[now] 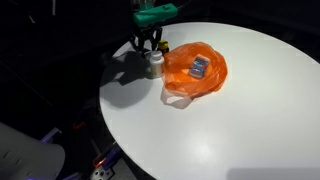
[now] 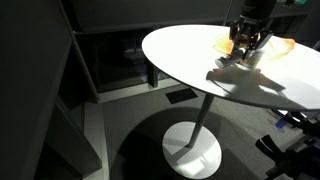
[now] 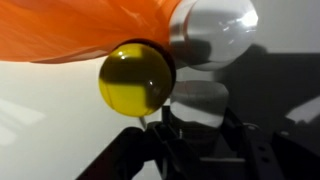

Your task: Move the bottle from the plastic to the table

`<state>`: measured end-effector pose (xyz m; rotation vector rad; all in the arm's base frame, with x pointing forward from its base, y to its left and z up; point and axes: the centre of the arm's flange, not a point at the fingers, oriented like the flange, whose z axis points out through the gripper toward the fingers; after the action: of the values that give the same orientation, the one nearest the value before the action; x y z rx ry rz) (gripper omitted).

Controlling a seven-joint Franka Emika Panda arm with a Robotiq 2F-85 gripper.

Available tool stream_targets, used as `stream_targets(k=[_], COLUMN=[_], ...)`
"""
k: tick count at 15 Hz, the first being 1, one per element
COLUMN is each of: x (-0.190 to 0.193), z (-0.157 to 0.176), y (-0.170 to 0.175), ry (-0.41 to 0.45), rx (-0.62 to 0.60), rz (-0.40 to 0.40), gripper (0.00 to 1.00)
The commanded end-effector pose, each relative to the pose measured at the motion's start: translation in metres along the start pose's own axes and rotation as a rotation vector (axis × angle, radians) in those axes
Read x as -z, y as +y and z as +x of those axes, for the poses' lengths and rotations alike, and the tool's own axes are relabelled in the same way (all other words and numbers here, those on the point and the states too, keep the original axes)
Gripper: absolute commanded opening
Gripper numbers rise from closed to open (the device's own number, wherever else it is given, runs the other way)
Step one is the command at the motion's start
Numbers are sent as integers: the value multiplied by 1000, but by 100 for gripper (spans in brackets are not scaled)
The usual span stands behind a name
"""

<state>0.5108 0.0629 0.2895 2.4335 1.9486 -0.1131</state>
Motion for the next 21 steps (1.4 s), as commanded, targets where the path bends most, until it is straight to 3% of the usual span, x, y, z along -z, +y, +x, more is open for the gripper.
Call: stream_targets(k=[1,4,5,9,21], x=[3,13,16,33,87], z=[0,-1,-1,-11,-86], y=[10,5,3,-4,2], ry=[29,29,31,20,52], rx=[34,10,-1,-157,-822], rz=[5,11,10,6,-62], gripper=[77,98,100,100,100])
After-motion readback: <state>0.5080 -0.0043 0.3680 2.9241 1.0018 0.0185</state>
